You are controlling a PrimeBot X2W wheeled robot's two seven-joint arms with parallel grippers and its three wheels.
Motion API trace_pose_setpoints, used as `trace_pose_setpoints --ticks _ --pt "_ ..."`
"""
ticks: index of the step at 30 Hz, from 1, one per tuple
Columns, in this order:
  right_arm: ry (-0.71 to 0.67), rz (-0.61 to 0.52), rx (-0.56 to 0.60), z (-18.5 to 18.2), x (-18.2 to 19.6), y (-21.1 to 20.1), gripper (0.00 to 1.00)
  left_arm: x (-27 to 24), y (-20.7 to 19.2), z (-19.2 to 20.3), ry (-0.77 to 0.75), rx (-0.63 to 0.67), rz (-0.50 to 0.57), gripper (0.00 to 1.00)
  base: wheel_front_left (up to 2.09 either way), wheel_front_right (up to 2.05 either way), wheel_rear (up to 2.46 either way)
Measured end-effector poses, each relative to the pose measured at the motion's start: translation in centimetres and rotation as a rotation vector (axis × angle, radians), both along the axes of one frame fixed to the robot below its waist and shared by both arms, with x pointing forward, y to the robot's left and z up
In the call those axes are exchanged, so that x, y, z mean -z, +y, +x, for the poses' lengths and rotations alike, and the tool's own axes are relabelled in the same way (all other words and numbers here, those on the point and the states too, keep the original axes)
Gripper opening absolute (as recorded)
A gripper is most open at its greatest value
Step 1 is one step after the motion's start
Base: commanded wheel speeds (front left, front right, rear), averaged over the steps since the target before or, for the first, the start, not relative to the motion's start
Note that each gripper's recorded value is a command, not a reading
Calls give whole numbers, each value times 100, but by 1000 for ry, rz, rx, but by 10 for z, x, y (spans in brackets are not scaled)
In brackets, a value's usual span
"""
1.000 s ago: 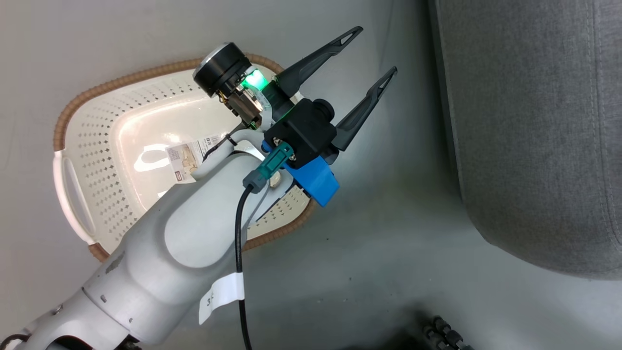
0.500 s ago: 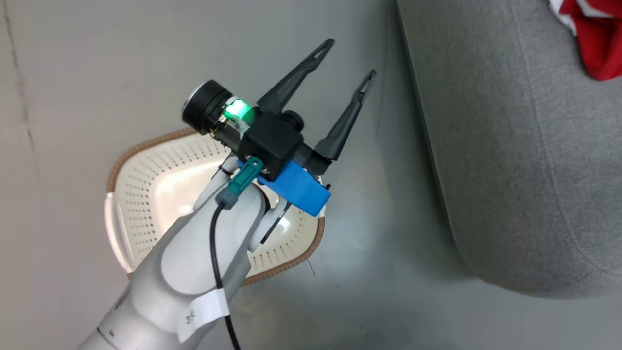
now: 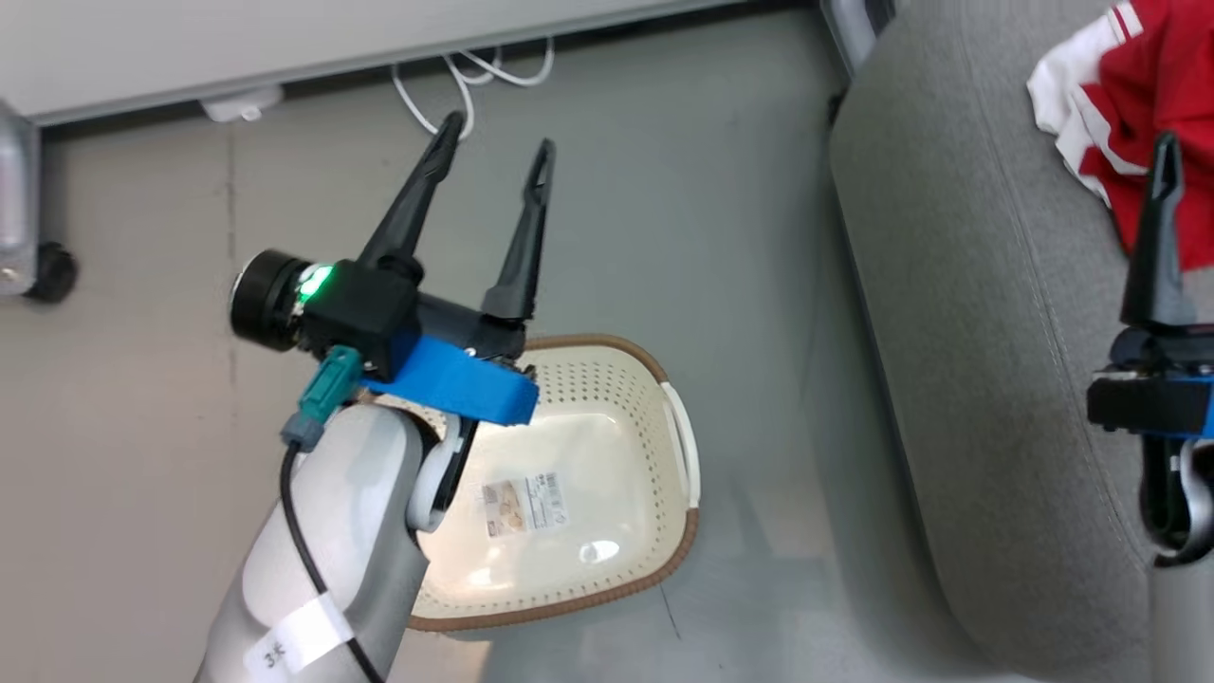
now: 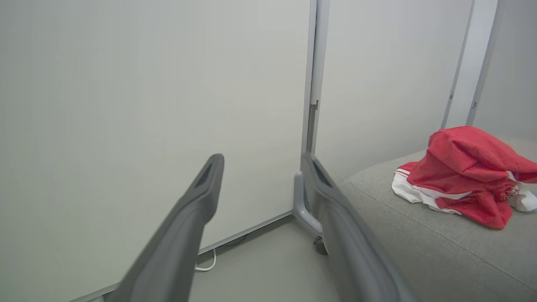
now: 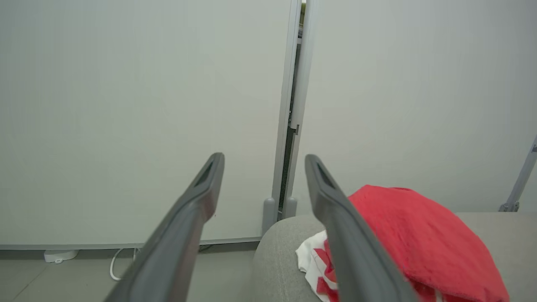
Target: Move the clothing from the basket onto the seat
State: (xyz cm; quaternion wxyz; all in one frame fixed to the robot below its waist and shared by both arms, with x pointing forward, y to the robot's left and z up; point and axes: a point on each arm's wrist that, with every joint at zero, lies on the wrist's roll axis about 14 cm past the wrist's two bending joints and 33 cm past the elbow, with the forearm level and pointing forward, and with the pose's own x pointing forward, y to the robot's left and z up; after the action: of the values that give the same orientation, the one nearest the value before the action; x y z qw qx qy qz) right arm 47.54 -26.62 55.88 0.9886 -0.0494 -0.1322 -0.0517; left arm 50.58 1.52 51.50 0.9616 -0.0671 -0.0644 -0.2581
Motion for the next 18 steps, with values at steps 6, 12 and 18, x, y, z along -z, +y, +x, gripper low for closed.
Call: trace_pose_setpoints --ticks 6,12,18 --pt "-12 46 -94 -6 -5 37 100 -15 52 -17 -14 -148 3 100 0 0 0" --pt "-9 71 -163 -16 -7 65 100 -20 93 -39 -12 -265 7 100 0 0 0" --pt "10 101 -204 -33 -4 82 100 -20 119 -62 -1 -343 4 100 0 0 0"
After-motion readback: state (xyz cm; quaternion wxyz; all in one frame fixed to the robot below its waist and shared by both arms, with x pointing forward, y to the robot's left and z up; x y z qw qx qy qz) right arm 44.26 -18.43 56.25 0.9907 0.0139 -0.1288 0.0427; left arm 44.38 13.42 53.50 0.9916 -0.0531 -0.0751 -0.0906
